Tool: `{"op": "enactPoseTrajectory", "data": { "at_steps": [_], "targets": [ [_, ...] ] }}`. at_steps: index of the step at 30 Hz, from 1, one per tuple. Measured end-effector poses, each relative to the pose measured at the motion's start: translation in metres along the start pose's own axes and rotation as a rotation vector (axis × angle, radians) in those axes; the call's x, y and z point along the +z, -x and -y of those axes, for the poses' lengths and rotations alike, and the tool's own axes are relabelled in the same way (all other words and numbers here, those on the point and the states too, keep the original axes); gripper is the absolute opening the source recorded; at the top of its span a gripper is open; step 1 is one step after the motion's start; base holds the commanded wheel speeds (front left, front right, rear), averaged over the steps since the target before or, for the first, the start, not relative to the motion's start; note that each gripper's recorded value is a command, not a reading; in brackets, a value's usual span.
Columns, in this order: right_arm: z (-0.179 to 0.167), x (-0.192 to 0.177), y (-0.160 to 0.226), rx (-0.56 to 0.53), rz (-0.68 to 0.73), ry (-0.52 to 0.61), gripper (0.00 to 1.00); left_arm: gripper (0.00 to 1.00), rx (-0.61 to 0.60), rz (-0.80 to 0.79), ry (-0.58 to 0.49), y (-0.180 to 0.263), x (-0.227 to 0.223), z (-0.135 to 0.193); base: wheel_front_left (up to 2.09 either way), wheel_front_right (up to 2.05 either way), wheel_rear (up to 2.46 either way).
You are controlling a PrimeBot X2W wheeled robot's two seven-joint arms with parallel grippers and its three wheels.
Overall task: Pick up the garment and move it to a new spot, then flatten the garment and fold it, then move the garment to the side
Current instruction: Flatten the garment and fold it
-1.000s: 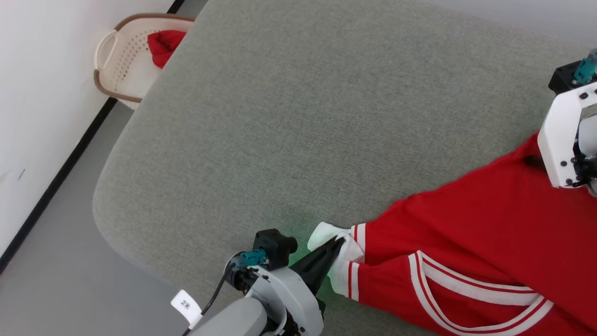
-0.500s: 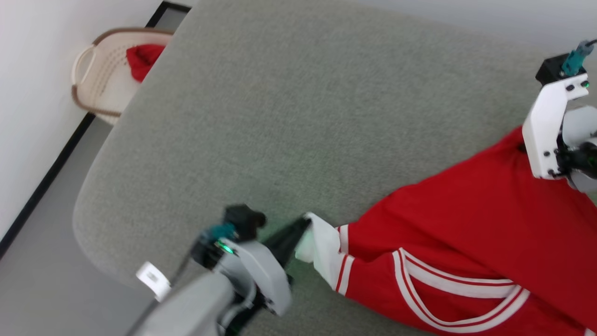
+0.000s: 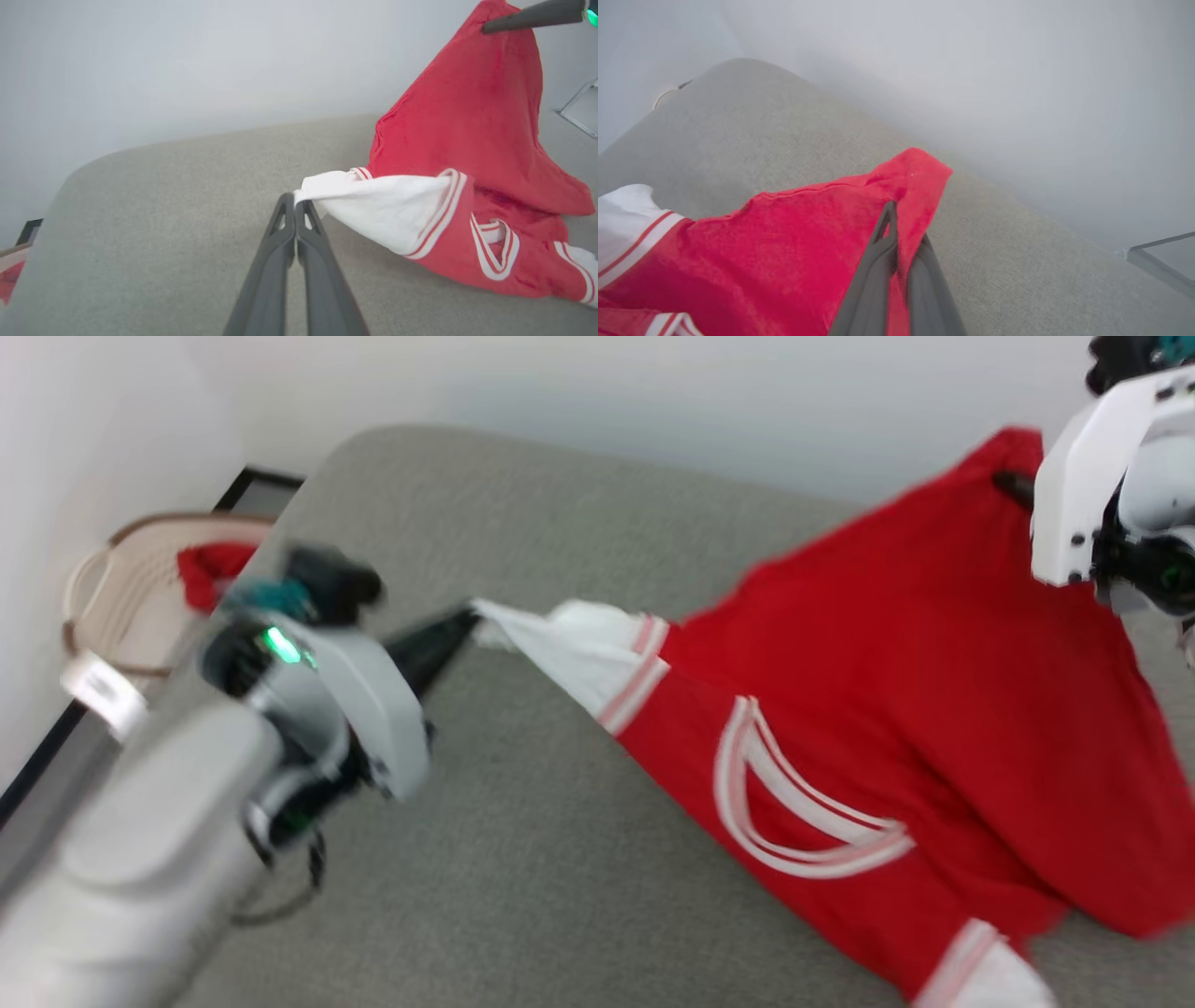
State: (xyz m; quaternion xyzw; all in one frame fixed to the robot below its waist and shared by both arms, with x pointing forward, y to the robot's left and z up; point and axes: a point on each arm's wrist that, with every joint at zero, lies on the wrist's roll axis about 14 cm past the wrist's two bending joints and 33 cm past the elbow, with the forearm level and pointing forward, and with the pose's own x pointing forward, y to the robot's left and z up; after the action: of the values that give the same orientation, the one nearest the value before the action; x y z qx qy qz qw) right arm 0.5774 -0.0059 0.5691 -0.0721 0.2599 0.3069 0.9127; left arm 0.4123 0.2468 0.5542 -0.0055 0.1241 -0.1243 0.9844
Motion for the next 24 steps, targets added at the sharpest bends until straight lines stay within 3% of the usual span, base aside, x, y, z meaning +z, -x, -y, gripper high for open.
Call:
{"op": "enactPoseTrajectory", "data": {
  "at_steps": [13, 20, 24],
  "targets": [
    [0.019, 0.123, 0.113, -0.153, 0.501, 0.014, 0.00, 0.00, 0.037, 0.216, -0.142, 0.003, 0.171, -0.011, 0.00, 0.00, 0.00],
    [0.030, 0.161, 0.168, -0.231, 0.680, 0.041, 0.00, 0.00, 0.088, 0.391, -0.245, 0.004, 0.267, -0.003, 0.00, 0.00, 0.00],
    [0.035, 0.168, 0.181, -0.252, 0.715, 0.043, 0.00, 0.00, 0.112, 0.444, -0.274, 0.004, 0.292, -0.003, 0.00, 0.00, 0.00]
  ]
}}
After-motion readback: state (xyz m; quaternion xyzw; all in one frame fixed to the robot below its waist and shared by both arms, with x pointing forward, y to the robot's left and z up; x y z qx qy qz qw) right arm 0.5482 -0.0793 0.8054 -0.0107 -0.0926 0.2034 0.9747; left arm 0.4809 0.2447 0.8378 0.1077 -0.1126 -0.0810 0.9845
